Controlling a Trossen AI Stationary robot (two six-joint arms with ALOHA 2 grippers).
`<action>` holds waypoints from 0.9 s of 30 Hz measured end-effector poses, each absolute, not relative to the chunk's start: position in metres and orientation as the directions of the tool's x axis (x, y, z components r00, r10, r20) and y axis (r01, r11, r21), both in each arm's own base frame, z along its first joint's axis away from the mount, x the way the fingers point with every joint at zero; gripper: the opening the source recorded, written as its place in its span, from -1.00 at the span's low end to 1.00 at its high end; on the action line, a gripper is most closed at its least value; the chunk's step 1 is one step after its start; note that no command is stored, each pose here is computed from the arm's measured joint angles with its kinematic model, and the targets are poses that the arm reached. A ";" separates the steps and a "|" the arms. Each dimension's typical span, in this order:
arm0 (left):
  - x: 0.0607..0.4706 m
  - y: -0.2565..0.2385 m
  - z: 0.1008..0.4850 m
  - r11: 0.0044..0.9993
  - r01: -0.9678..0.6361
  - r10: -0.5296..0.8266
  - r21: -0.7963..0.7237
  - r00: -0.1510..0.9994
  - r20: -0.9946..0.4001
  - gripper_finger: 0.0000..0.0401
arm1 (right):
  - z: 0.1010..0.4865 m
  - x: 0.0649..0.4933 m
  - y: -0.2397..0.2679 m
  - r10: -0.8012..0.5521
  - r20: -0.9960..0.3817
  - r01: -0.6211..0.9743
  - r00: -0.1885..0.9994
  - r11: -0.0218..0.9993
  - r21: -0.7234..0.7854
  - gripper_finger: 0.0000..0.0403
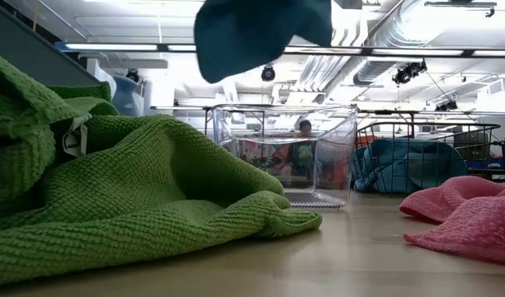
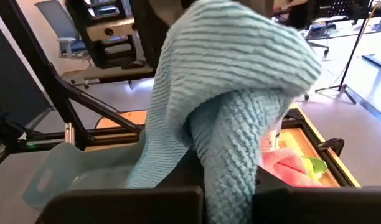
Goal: Sort microfiber towel by color & place in baskets
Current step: Put the blue microfiber cloth into the wire basket
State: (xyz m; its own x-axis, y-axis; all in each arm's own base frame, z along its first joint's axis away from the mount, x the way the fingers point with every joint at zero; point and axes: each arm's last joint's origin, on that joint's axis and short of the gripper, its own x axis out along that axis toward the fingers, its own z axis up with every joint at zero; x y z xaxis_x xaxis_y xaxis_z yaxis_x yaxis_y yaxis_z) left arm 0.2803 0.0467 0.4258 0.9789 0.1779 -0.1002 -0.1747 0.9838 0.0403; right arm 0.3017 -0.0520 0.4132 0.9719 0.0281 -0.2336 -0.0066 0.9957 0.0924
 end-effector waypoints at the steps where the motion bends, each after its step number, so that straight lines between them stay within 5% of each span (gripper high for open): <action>1: 0.277 0.046 0.426 0.984 -0.174 0.178 0.039 0.977 -0.120 -0.24 | 0.413 0.297 -0.053 0.024 -0.253 0.000 0.967 0.996 0.093 -0.98; 11: 0.213 0.041 0.428 0.947 -0.318 0.316 0.050 0.889 -0.331 0.03 | 0.430 0.233 -0.058 -0.139 -0.362 0.169 0.922 0.984 0.052 -0.99; 19: 0.194 0.040 0.403 0.916 -0.399 0.379 -0.041 0.896 -0.232 0.02 | 0.417 0.170 -0.047 -0.269 -0.512 0.340 0.816 0.939 0.048 -1.00; 27: 0.194 0.040 0.359 0.892 -0.411 0.383 -0.188 0.908 -0.170 0.02 | 0.382 0.115 -0.038 -0.454 -0.489 0.566 0.745 0.818 0.102 -1.00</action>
State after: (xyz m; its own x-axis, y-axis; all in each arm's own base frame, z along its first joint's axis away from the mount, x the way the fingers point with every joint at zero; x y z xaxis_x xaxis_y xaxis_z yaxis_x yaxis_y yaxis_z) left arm 0.1938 0.0402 0.3587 0.9080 0.3828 -0.1704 -0.4113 0.8920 -0.1876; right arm 0.1145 -0.0382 0.3816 0.7448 -0.4543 -0.4887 0.5658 0.8182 0.1017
